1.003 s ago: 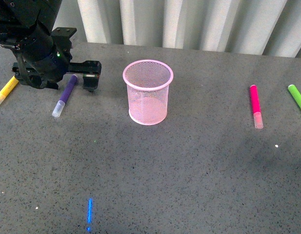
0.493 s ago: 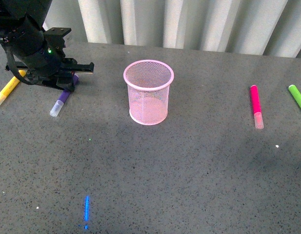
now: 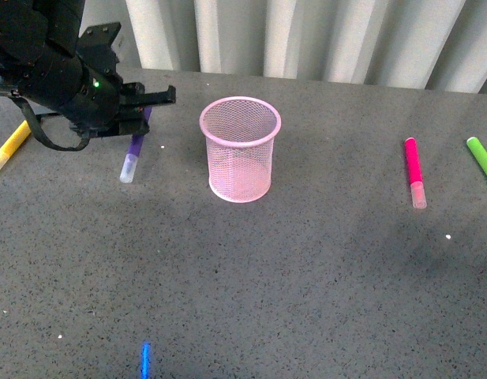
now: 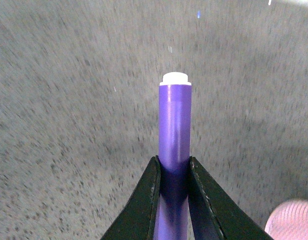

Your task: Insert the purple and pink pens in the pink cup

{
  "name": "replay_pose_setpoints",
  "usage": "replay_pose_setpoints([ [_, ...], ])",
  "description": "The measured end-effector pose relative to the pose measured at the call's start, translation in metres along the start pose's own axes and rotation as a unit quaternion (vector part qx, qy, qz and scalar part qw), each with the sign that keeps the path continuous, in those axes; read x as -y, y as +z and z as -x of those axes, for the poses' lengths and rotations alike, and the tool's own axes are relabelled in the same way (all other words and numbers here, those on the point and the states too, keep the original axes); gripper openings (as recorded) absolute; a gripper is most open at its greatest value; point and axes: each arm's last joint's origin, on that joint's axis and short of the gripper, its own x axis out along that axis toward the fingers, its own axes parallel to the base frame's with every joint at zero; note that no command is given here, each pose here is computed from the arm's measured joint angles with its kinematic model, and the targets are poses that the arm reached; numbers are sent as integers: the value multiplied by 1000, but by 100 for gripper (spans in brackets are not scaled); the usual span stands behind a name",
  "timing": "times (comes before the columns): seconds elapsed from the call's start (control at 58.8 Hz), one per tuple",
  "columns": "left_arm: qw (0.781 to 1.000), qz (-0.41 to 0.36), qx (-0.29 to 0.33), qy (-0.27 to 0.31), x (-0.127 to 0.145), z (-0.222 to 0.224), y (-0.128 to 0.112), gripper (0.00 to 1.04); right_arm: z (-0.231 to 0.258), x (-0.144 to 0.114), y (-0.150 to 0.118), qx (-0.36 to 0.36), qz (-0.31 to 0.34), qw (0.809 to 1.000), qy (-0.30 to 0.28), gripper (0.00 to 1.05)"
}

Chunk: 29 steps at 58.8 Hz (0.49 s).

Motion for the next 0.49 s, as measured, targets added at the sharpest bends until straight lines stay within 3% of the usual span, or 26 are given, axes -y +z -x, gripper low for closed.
replay_pose_setpoints([
  [0.102, 997, 9, 74, 24, 2, 14, 9, 12, 0, 0, 0, 0, 0, 1000, 0, 98],
  [0.272, 972, 38, 224, 54, 9, 51, 26, 12, 0, 0, 0, 0, 0, 1000, 0, 98],
  [0.408, 941, 63, 332, -12, 39, 84, 25, 12, 0, 0, 0, 0, 0, 1000, 0, 98],
  [0.493, 926, 71, 366, -64, 69, 95, 13, 12, 0, 0, 0, 0, 0, 1000, 0, 98],
])
